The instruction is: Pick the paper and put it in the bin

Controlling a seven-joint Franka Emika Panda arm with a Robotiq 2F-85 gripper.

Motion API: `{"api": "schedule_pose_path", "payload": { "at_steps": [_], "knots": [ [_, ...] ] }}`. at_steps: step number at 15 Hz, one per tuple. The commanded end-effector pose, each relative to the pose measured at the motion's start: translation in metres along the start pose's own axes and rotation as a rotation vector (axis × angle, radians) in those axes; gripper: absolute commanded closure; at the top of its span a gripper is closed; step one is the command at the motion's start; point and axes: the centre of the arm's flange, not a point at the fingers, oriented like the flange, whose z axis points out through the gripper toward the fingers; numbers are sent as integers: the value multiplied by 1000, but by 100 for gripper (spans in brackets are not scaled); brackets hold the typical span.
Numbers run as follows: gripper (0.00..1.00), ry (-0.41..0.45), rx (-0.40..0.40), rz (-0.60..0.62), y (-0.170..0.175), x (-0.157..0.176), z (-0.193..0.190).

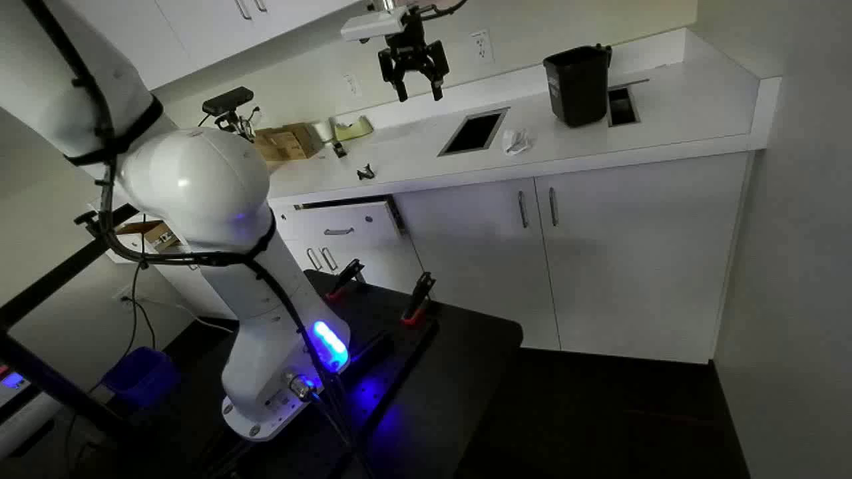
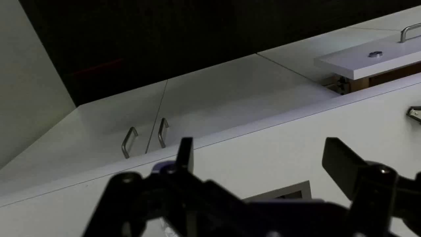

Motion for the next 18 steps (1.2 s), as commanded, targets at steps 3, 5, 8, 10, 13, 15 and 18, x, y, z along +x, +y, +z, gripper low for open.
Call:
{"api": "schedule_pose_path", "payload": {
  "at_steps": [3,5,8,10,13,15,18],
  "knots": [
    [0,0,0,0,0,0,0],
    [0,0,0,0,0,0,0],
    [0,37,-30,-13,2,28,12],
    [0,60,-53,-12,6,50,26],
    [0,101,-95,-14,18,81,50],
    [0,146,-120,-27,30,102,65],
    [0,201,-152,4,47,135,88]
  ]
}}
